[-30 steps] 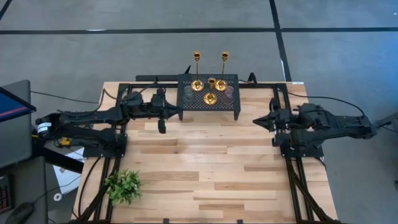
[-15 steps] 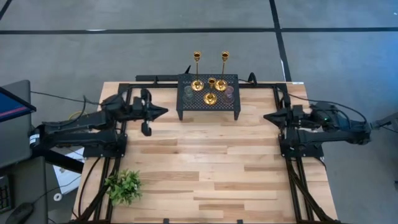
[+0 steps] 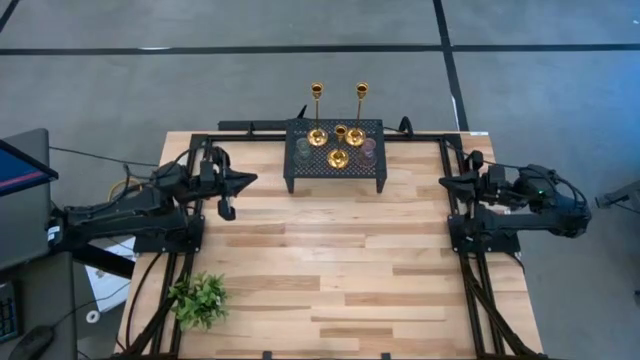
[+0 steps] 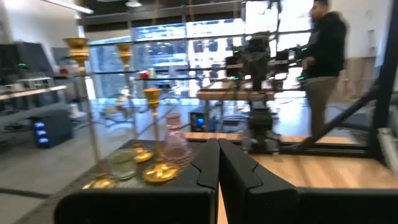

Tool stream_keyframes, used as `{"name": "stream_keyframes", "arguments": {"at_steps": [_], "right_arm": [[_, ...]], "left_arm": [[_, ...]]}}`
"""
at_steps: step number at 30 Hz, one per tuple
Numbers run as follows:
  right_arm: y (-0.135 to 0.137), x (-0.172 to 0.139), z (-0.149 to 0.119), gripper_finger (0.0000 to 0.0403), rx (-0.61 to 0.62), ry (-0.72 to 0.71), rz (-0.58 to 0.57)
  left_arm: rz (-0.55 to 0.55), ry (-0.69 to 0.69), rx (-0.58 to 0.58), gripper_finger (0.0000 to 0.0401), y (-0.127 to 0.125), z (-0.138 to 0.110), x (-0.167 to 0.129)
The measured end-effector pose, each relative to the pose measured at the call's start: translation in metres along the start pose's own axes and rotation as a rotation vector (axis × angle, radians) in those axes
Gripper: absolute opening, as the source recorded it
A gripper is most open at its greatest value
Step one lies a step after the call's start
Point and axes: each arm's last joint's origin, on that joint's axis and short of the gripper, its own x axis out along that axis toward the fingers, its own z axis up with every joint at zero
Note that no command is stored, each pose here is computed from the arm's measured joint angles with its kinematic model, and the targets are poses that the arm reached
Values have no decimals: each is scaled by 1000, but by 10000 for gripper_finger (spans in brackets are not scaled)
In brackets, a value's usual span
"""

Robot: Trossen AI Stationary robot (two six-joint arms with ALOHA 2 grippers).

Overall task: Pick & Place candle stick holders
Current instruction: Return to Home Position

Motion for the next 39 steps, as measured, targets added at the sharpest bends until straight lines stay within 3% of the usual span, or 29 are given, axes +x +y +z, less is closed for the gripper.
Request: {"name": "stream_keyframes", "arguments": {"at_steps": [16,27,39], "right_arm": [[-1,-2,-4,0,-7,34,-5],[-1,-2,-6,0,-19,43,-5],[5,29,-56,0,-12,19,17]], "left_arm": [[38,-20,-23,2,-3,7,-40],[66,30,-27,2,-3,2,-46],[59,97,-63,2,-6,-50,-38]]}}
